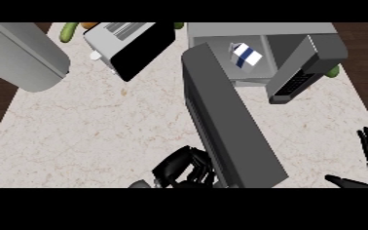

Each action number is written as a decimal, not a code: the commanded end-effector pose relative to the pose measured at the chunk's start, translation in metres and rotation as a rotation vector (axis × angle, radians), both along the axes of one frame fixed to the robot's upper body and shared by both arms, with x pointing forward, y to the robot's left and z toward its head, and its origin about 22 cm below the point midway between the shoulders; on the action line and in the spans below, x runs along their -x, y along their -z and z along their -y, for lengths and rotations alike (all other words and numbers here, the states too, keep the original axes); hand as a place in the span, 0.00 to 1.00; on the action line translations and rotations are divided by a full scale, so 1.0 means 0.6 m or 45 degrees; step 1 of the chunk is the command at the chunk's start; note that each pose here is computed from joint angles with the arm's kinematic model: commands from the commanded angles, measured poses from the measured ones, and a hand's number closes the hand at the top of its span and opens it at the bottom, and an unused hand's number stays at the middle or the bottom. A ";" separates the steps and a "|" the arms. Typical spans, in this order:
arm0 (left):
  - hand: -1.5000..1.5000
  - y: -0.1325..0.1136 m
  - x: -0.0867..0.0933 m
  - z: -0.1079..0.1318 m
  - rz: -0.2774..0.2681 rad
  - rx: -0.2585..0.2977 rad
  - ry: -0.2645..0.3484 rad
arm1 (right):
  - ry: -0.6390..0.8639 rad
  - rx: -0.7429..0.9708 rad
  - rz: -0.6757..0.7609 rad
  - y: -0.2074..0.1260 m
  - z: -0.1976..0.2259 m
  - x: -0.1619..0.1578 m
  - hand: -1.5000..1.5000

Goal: Pick up the milk, place it into the microwave and close the microwave

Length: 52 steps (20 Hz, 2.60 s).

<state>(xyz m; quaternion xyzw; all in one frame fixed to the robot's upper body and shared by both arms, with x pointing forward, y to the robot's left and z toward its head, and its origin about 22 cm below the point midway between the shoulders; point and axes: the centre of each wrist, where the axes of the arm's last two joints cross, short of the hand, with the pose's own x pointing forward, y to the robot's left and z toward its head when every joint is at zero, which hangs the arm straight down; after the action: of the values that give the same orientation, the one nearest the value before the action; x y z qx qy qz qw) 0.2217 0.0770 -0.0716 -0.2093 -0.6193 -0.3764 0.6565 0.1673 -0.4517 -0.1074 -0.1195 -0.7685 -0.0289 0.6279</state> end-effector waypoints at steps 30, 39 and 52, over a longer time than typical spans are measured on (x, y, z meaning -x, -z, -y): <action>1.00 -0.138 -0.107 0.137 0.361 0.206 -0.241 | -0.575 -0.076 0.296 -0.142 -0.076 -0.166 0.00; 1.00 -0.197 -0.172 0.149 0.423 0.206 -0.355 | -0.634 -0.069 0.367 -0.194 -0.084 -0.202 0.00; 1.00 -0.253 -0.226 0.157 0.493 0.208 -0.464 | -0.817 -0.075 0.439 -0.272 -0.105 -0.249 0.00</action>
<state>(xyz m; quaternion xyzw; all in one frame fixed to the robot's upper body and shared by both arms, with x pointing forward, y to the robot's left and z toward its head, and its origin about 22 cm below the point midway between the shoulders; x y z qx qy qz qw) 0.3544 -0.0052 0.0697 -0.0652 -0.7854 -0.2338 0.5694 0.3109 -0.3882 0.0432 0.1149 -0.8537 0.1098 0.4959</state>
